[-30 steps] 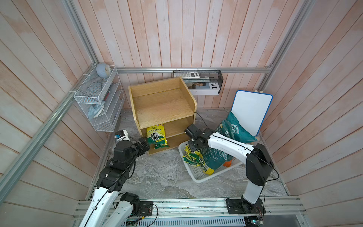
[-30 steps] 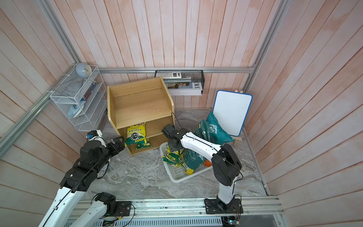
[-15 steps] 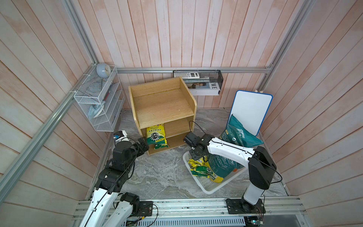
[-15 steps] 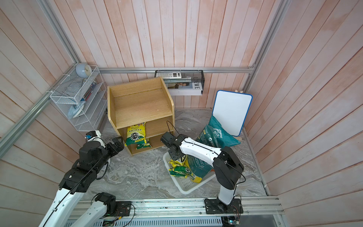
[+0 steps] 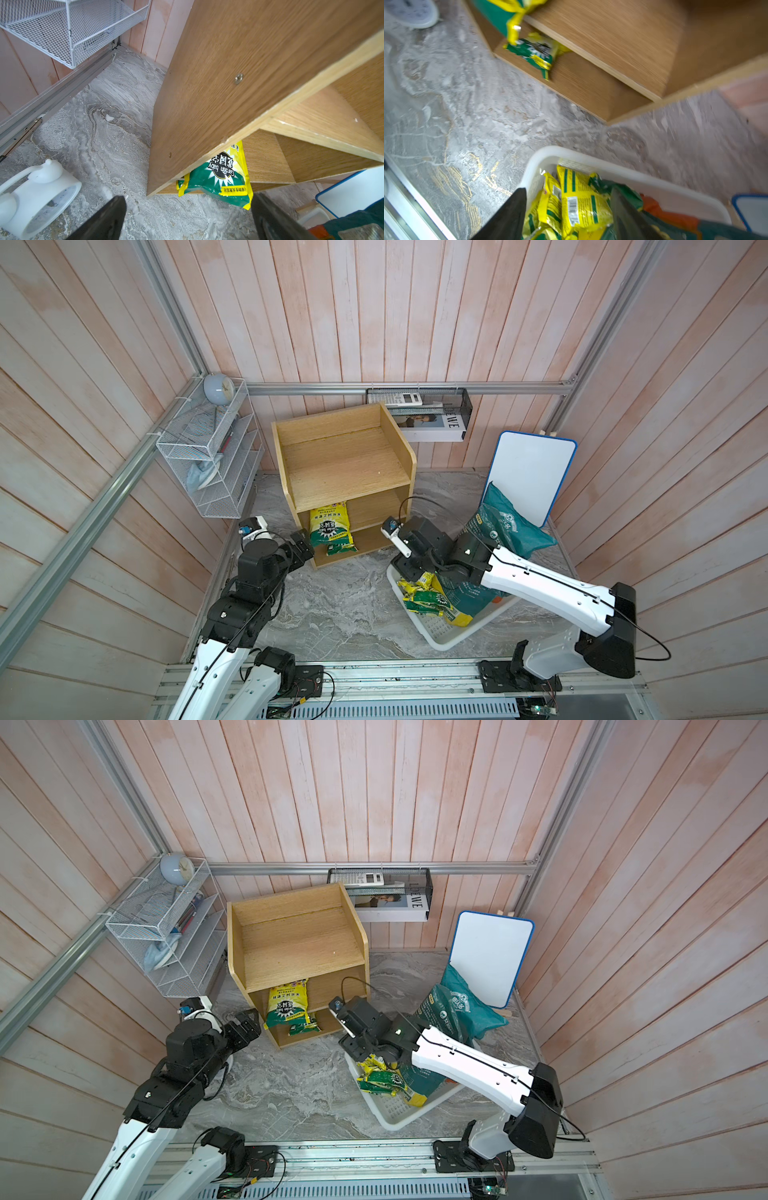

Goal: Take down the fertilizer bag from the shelf
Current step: Pick up the fertilizer bag from the shelf.

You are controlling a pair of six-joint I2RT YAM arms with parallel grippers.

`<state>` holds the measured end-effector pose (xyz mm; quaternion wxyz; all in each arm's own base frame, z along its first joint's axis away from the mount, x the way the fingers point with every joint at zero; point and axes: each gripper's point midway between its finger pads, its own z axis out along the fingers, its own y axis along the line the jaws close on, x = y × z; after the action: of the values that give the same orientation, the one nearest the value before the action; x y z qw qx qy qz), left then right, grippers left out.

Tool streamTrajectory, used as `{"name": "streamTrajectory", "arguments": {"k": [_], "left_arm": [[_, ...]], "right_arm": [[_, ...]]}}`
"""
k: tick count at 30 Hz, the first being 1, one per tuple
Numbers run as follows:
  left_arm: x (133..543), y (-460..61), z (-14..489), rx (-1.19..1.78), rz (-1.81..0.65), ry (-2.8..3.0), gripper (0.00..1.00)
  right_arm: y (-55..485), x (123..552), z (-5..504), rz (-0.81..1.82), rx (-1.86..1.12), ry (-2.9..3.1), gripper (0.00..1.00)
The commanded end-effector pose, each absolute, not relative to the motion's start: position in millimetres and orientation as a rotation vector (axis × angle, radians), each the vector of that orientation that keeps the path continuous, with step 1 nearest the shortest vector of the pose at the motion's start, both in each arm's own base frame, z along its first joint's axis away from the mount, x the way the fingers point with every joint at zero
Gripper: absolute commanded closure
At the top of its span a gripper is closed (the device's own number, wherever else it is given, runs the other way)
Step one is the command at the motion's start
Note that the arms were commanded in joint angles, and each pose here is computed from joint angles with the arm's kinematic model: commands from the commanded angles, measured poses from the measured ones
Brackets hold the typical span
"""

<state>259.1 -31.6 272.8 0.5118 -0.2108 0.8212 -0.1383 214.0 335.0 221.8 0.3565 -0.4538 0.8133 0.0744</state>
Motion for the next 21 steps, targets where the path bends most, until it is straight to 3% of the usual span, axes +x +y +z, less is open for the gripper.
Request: {"name": "streamTrajectory", "arguments": {"k": [1,3,4,13,21], "left_arm": [[260.9,-31.1,268.5,-0.563,-0.364,1.984,0.00],[263.0,-31.2,265.7,-0.596,-0.397,1.982,0.00],[264.0,-30.3,263.7,-0.617,-0.414,1.980,0.00],[259.1,-17.1,267.4,-0.668,-0.421,1.952,0.00],[256.0,-14.7,260.3,-0.658,-0.403,1.957,0.00]], "right_arm": [[372.9,214.4,235.0,0.161,-1.308,1.831,0.20],[390.2,213.9,231.4,0.127,-1.397,1.723,0.04],[400.1,214.8,227.8,0.097,-1.448,1.658,0.02],[480.5,241.8,205.9,-0.206,-1.564,1.194,0.02],[515.4,272.2,206.1,-0.333,-1.515,1.108,0.02]]}}
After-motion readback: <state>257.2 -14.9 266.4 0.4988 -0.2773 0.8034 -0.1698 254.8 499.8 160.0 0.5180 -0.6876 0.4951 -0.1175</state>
